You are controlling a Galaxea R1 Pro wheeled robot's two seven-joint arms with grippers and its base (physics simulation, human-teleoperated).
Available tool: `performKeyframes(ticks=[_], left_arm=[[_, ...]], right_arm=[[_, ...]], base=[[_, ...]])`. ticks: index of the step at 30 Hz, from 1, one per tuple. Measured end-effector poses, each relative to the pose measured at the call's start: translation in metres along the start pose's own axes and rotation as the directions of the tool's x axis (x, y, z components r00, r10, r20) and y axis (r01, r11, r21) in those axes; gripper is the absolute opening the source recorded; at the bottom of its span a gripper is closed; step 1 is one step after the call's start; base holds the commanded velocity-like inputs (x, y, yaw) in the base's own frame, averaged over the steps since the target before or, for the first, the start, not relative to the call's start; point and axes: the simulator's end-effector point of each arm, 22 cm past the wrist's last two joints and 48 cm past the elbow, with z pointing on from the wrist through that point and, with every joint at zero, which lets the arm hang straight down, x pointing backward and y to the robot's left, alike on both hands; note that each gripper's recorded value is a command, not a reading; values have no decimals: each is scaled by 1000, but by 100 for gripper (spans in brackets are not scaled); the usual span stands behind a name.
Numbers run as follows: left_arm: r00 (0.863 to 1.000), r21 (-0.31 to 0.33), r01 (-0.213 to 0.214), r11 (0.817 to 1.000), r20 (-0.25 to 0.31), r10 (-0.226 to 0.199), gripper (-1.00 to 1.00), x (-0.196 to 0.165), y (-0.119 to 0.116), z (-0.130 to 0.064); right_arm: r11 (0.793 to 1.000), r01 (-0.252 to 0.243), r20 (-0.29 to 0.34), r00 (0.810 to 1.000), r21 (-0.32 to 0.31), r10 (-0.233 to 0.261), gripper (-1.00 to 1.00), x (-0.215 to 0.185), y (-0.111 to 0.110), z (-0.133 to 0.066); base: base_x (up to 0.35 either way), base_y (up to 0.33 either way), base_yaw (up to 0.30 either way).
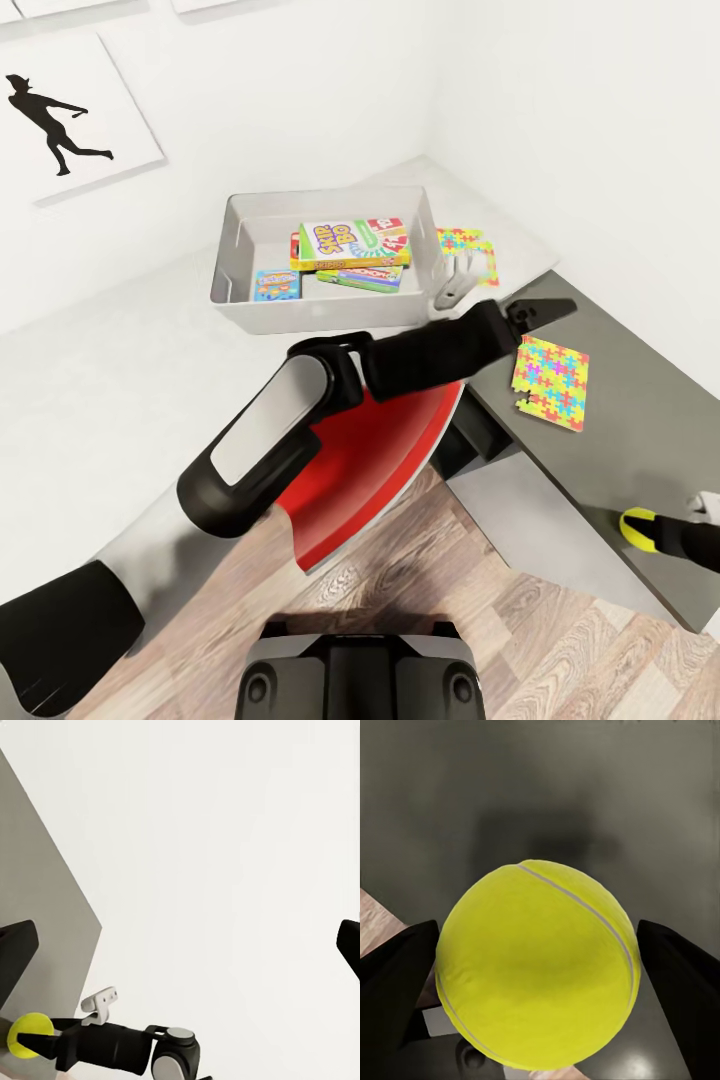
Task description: Put all the toys in the child's room - the three board games (two on the bed and one on the table), the two jigsaw puzzles on the table, and the tennis ball on the table - inside the toy box on the table in the child's room.
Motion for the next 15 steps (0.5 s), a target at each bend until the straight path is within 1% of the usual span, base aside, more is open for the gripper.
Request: performKeyframes(ticks=[3,4,6,9,10,12,13,15], left_arm=[[1000,33,19,999,16,-20,100,-6,-2,-4],[1000,33,19,999,16,-20,100,-6,-3,-4],[999,60,34,998,25,-36,100,-10,-4,-8],[999,103,44,994,20,-46,100,-12,-9,-13],[999,104,44,994,20,-46,100,-12,-9,-14],[999,134,44,990,13,-46,100,-14,-14,-17],[999,134,44,990,13,-46,100,-14,-14,-17],[999,168,45,985,10,-47,100,-16,-20,-21]], right_arm=[[1000,3,10,1000,-14,-2,-100,-6,1,-2],[1000,3,10,1000,-14,-3,-100,-6,1,-2],[999,0,26,1000,-40,1,-100,-15,5,-5],[994,-13,63,998,-105,20,-100,-31,9,-15],[994,-13,63,998,-106,20,-100,-31,9,-15],[986,-25,94,995,-164,41,-100,-43,13,-25],[986,-25,94,995,-165,41,-100,-43,13,-25],[973,-31,124,990,-228,60,-100,-54,18,-36]], base=[[0,0,0],[0,0,0],[0,0,0],[0,0,0],[0,0,0],[0,0,0],[0,0,0],[0,0,0]])
